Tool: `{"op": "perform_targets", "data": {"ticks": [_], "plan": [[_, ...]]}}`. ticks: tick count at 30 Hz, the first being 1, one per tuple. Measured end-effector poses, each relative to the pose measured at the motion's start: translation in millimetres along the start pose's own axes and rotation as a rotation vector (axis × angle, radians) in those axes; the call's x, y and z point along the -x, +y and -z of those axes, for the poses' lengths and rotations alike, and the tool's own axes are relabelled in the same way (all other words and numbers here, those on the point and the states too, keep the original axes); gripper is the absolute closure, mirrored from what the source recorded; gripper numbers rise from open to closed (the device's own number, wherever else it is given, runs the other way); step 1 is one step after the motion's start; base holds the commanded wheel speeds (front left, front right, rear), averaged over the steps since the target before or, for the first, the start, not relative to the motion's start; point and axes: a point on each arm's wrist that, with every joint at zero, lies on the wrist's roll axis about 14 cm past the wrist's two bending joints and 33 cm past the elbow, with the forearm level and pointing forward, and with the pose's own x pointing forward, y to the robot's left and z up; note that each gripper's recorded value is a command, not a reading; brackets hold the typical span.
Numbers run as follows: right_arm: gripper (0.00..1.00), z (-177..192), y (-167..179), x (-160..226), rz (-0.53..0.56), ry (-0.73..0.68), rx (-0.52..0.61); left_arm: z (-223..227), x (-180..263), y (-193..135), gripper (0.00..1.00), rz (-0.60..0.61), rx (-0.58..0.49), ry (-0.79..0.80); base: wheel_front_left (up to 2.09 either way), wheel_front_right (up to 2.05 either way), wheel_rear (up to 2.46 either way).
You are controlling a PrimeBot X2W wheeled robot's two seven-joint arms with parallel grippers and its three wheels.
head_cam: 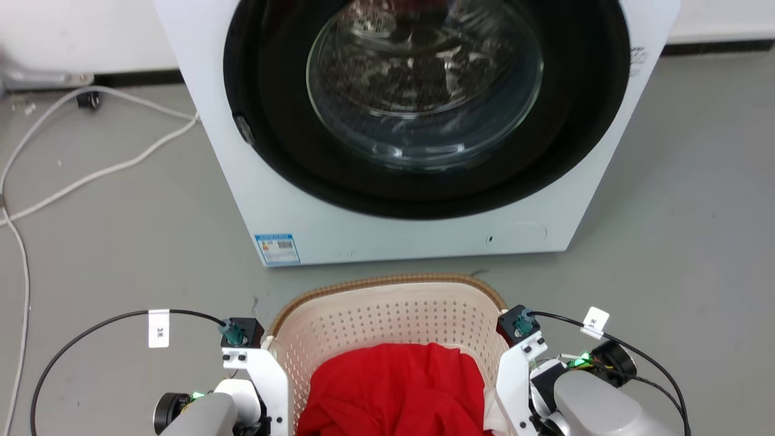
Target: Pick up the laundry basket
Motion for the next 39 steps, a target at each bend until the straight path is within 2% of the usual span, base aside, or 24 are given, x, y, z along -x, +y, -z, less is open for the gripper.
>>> {"op": "perform_targets", "data": {"ticks": [12,39], "plan": [[1.0,11,5,20,0.008,-0.002,-0.033,0,19,-9,1.0,0.011,-0.025,-0.02,0.0,0.0,0.0],[1.0,24,13,24,-0.007,0.008,-0.062,16,26,-9,1.0,0.008,-0.016,0.003,0.0,0.0,0.0]]}}
